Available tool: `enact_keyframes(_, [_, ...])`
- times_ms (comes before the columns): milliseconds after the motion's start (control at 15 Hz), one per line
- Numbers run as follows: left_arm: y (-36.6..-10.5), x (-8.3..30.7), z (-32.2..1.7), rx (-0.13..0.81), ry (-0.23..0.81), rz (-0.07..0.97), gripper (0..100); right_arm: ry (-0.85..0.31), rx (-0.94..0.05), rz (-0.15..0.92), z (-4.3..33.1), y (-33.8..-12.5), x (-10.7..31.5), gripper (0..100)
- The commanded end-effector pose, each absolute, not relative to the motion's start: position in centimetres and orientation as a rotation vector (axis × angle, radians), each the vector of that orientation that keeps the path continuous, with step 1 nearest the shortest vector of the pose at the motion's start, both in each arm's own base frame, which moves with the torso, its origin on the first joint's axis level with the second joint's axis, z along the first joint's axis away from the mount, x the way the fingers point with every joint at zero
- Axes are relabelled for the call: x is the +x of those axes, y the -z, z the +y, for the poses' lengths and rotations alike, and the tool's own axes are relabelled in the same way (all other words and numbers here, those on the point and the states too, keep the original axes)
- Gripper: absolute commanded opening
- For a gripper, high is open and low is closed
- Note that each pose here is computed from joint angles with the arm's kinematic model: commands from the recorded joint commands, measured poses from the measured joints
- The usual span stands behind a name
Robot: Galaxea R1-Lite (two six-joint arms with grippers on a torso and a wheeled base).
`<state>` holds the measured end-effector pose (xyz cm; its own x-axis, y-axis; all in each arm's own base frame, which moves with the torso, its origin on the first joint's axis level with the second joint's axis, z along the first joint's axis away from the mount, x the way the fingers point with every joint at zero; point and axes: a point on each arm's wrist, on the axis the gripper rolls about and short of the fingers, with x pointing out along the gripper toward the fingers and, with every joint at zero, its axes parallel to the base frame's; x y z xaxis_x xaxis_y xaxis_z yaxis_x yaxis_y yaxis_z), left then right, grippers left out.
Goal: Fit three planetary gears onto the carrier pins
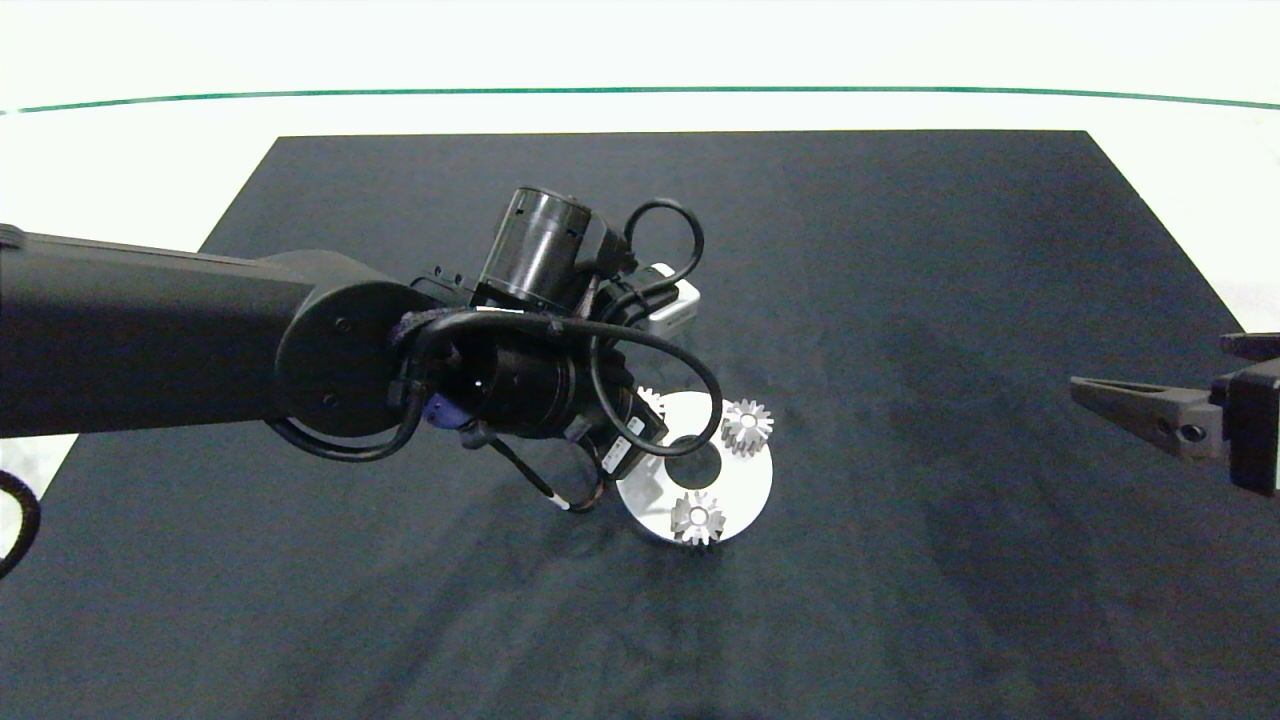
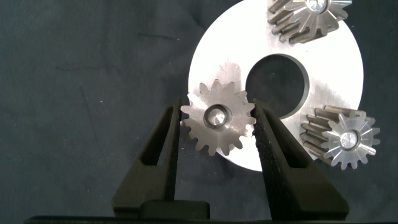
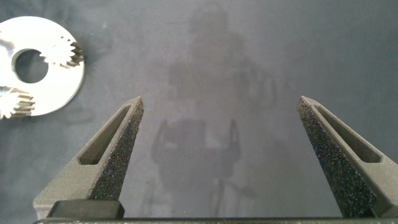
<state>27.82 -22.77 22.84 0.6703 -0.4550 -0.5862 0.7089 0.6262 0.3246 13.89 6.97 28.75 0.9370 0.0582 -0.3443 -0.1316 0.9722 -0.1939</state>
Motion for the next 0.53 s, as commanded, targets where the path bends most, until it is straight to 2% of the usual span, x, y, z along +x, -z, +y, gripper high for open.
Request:
enact_keyframes(67, [-22.94, 27.70, -22.58, 0.575, 0.696, 0.480, 25, -0.104, -0.222, 0.347, 7.11, -28.68, 13.85, 100])
enact_keyframes(133, [-22.91, 27.65, -22.54, 0.575, 0.696, 0.482, 25, -0.104, -0.222, 0.346, 7.11, -28.69, 13.85, 100])
enact_keyframes(200, [-23.02, 27.60, -22.50, 0.574, 0.696, 0.479, 100, -0.104, -0.222, 0.346, 7.11, -28.69, 13.85, 100])
enact_keyframes(533, [-23.17, 27.41, -22.41, 0.572, 0.696, 0.476, 100, -0.104, -0.222, 0.346, 7.11, -28.69, 13.85, 100])
